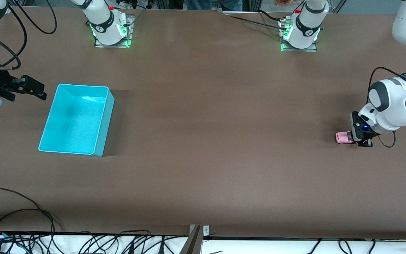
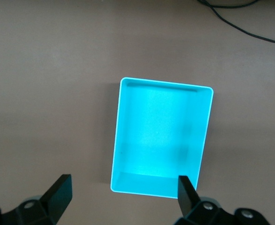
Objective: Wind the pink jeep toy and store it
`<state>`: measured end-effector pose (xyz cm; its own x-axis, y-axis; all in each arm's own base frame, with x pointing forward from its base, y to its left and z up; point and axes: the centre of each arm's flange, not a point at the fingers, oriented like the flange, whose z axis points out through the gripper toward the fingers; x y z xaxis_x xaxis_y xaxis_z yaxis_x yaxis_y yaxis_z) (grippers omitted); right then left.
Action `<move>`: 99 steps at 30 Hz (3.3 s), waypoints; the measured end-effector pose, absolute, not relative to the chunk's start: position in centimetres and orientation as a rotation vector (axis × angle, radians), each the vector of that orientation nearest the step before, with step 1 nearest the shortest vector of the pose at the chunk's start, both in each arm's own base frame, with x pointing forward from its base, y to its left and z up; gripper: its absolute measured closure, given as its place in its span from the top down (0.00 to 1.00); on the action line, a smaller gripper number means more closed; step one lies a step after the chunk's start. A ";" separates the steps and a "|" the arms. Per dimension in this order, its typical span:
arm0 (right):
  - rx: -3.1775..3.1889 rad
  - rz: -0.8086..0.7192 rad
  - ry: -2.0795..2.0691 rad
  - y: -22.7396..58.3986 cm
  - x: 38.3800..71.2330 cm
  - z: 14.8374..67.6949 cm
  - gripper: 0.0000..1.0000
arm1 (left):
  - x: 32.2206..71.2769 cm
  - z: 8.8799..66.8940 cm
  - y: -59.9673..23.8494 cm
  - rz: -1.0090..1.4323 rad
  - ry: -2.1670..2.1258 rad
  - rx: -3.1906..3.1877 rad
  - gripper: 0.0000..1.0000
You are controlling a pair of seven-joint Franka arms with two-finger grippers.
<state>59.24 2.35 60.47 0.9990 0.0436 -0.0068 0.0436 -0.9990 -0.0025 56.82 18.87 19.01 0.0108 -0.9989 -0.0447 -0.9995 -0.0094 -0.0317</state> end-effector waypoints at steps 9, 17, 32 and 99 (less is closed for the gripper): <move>-3.138 0.011 -0.068 2.3 59.2 60.5 1.00 | 56.2 19.0 21.3 0.015 2.169 -2.195 0.51; -3.138 0.011 -0.069 2.4 59.2 60.5 1.00 | 55.7 19.0 22.5 0.016 2.189 -2.175 0.51; -3.138 0.011 -0.069 2.4 59.2 60.5 1.00 | 55.3 19.1 24.2 0.014 2.190 -2.170 0.51; -3.138 0.011 -0.069 2.4 59.2 60.5 1.00 | 64.3 47.0 6.4 0.215 1.756 -2.763 1.00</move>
<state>59.24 2.37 60.47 0.9990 0.0441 -0.0068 0.0440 -0.9990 -0.0026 64.31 6.36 47.05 0.4215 -0.9061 -0.0356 -0.8879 -0.4203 0.1869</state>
